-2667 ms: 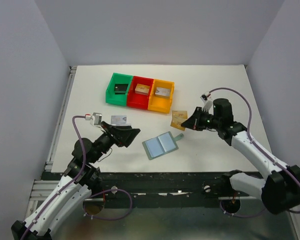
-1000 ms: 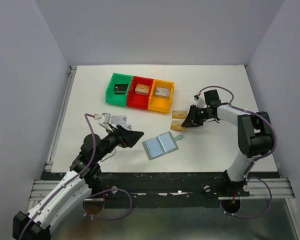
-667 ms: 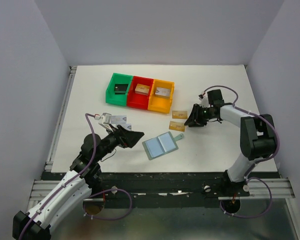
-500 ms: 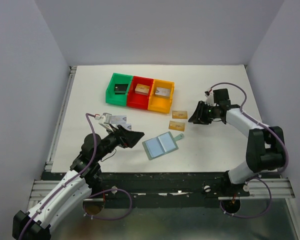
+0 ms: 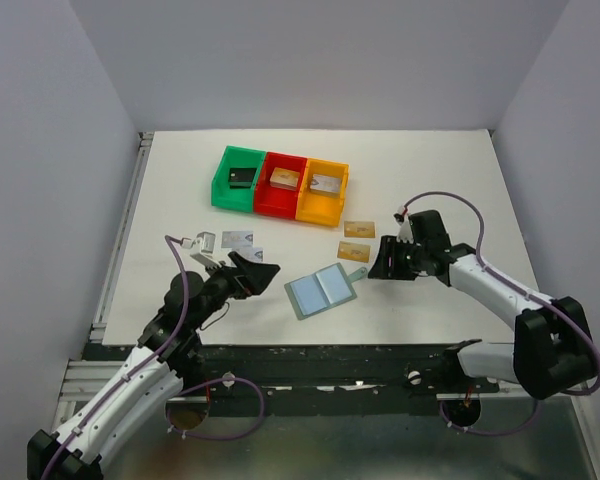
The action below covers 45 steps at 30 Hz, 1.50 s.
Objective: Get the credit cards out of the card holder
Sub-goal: Remove the credit card from the card holder.
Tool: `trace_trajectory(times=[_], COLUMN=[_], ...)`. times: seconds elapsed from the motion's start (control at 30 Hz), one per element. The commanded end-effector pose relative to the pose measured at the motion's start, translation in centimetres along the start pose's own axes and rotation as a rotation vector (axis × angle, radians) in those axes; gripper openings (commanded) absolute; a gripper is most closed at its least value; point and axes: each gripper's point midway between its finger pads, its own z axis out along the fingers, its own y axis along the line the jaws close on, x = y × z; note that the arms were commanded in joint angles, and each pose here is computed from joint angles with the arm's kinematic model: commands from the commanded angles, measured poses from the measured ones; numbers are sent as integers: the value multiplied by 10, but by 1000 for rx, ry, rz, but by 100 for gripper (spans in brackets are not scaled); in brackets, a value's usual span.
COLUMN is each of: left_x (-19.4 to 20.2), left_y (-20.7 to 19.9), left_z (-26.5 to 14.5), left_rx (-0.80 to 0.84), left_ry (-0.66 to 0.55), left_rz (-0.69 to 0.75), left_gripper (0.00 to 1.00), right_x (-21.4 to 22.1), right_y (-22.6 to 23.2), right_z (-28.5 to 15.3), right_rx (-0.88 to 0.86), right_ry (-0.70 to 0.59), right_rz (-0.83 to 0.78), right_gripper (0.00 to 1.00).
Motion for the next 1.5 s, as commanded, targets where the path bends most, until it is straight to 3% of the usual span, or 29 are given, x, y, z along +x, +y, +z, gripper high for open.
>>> trace_trajectory(times=[0.0,0.5,0.67,0.77,0.97,1.23,1.47], left_x=[14,41,47,50,59,91,104], left_y=[14,17,22,26,37,44,26], left_z=[0,2,2,1,0,10,30], left_rx=[-26,-9,-24,-41,-92,-147,-77], left_ry=[25,154,170,182,226,457,515], left_rz=[-59,-82,-90,-88,-90,-27,20], left_gripper=[99,94,93,93,90,77,76], right_x=[4,1,2,3,8,28,47], right_y=[-11,4,9,9,11,30,30], right_z=[13,47,57,61,56,16,11], right_rx=[28,-83,-107,-115,-122,-163,-175], right_ry=[-7,50,70,79,73,45,65], right_rz=[15,72,83,95,104,71,79], right_gripper=[59,57,50,38,0,0,0])
